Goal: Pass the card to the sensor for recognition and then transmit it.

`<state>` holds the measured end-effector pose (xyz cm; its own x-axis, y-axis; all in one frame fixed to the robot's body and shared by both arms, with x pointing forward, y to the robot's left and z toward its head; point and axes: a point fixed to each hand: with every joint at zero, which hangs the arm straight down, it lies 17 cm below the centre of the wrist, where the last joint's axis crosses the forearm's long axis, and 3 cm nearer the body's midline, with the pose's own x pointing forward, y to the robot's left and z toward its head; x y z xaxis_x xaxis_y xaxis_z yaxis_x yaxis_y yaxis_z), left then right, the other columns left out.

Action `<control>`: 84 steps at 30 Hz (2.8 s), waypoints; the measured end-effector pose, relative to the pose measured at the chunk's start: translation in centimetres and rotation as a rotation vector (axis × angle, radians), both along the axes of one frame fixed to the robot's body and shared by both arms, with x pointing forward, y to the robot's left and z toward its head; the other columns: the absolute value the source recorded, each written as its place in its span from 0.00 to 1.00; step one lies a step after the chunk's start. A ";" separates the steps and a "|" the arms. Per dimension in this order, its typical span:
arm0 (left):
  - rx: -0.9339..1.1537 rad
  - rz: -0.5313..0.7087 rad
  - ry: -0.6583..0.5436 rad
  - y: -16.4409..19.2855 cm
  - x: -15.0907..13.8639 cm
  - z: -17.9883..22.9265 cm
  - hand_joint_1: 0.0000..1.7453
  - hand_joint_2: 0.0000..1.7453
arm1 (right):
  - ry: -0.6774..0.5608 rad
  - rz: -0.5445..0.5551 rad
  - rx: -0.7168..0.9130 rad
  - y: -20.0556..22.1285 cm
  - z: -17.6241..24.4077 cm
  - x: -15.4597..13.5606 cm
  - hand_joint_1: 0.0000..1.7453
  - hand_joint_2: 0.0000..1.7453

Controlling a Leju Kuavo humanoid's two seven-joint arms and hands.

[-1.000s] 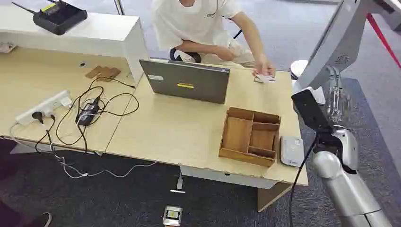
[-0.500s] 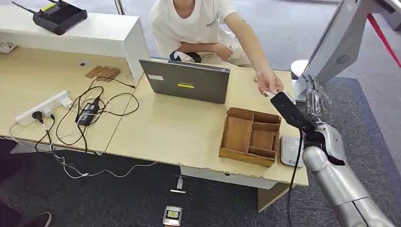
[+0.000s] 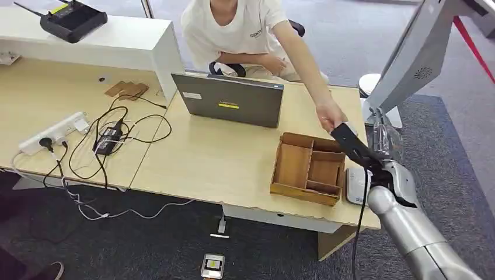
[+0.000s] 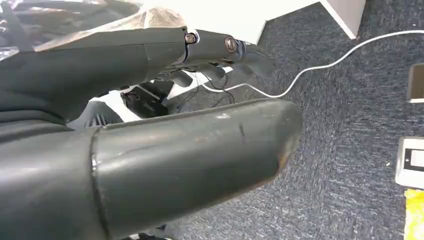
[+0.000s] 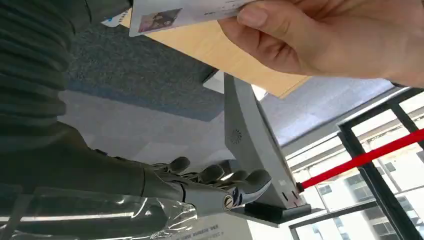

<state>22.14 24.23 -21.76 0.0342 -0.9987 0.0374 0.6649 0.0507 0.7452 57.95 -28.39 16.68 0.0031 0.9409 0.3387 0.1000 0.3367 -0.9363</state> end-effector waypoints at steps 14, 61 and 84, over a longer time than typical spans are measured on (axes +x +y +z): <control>-0.010 0.009 0.003 0.1 -0.2 -0.1 0.00 0.00 | -0.066 -0.013 0.037 -0.4 2.0 0.7 1.00 1.00; -0.056 0.162 0.022 1.4 -2.8 -0.8 0.00 0.00 | 0.010 -0.105 0.061 -6.9 -2.0 -1.7 1.00 1.00; -0.054 0.209 0.019 2.1 -2.7 -0.8 0.00 0.00 | 0.179 -0.149 0.053 -8.6 -10.8 -5.5 1.00 1.00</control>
<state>19.39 26.34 -22.57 0.2414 -0.9664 0.0879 0.6496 0.2282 0.7252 52.41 -37.01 5.91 0.2049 0.9064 0.3693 -0.0133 0.3798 -0.9250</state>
